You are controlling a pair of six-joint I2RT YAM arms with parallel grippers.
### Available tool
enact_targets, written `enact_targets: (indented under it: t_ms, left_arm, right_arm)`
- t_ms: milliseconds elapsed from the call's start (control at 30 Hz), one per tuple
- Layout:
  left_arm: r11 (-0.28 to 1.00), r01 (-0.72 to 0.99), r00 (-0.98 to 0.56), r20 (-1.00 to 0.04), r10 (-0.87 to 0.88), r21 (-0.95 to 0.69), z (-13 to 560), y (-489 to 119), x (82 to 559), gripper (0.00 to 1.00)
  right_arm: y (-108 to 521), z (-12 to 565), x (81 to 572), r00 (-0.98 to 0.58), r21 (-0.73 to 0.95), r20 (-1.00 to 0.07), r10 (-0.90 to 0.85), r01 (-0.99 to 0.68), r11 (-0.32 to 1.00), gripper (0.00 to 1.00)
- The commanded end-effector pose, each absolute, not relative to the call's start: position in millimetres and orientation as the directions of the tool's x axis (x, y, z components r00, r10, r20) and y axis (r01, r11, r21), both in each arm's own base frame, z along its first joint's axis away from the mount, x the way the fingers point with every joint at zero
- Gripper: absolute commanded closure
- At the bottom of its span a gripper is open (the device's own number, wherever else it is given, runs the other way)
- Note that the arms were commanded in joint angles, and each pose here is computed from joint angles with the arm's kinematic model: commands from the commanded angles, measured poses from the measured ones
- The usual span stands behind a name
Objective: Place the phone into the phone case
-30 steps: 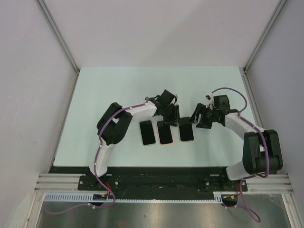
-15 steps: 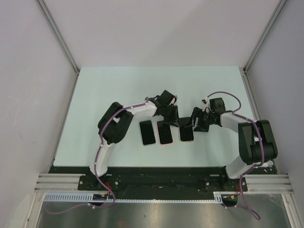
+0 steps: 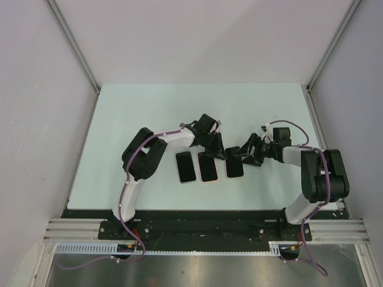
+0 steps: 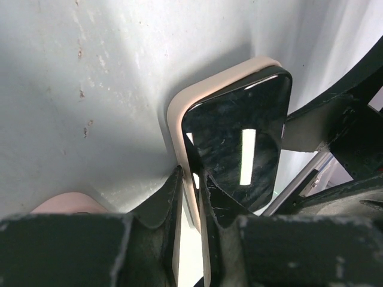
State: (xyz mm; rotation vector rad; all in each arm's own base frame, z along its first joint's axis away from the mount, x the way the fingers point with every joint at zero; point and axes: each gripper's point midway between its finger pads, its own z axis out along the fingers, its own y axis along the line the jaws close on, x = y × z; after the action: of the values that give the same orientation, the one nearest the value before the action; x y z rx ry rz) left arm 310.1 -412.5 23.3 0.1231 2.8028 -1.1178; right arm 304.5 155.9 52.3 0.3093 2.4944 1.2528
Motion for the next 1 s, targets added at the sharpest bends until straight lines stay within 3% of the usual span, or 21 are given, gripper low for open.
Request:
enact_targets:
  t_ms: [0, 333, 600, 700, 800, 833, 967]
  left_arm:
    - [0.687, 0.127, -0.992, -0.099, 0.08, -0.715, 21, -427, 286, 0.83]
    - [0.678, 0.14, -0.99, -0.111, 0.086, -0.722, 26, -428, 286, 0.83]
    - [0.68, 0.139, -0.99, -0.111, 0.085, -0.72, 25, -427, 286, 0.83]
    - [0.682, 0.139, -0.99, -0.11, 0.086, -0.718, 24, -426, 285, 0.82]
    - [0.681, 0.139, -0.99, -0.109, 0.087, -0.719, 24, -425, 284, 0.82]
    - [0.68, 0.141, -0.99, -0.112, 0.086, -0.72, 24, -425, 284, 0.83]
    - [0.681, 0.136, -0.991, -0.105, 0.088, -0.72, 23, -425, 282, 0.82]
  right_arm:
    - [183, 105, 315, -0.926, 0.918, -0.249, 0.284, -0.132, 0.375, 0.29]
    - [177, 91, 308, -0.933, 0.907, -0.24, 0.268, -0.117, 0.404, 0.32]
    - [170, 80, 305, -0.937, 0.898, -0.212, 0.277, -0.076, 0.432, 0.43]
    - [170, 78, 305, -0.939, 0.899, -0.202, 0.28, -0.065, 0.432, 0.5]
    - [169, 77, 306, -0.937, 0.897, -0.207, 0.283, -0.066, 0.437, 0.63]
    - [169, 76, 306, -0.937, 0.896, -0.206, 0.281, -0.065, 0.44, 0.72]
    - [168, 74, 306, -0.935, 0.892, -0.204, 0.289, -0.057, 0.448, 0.85]
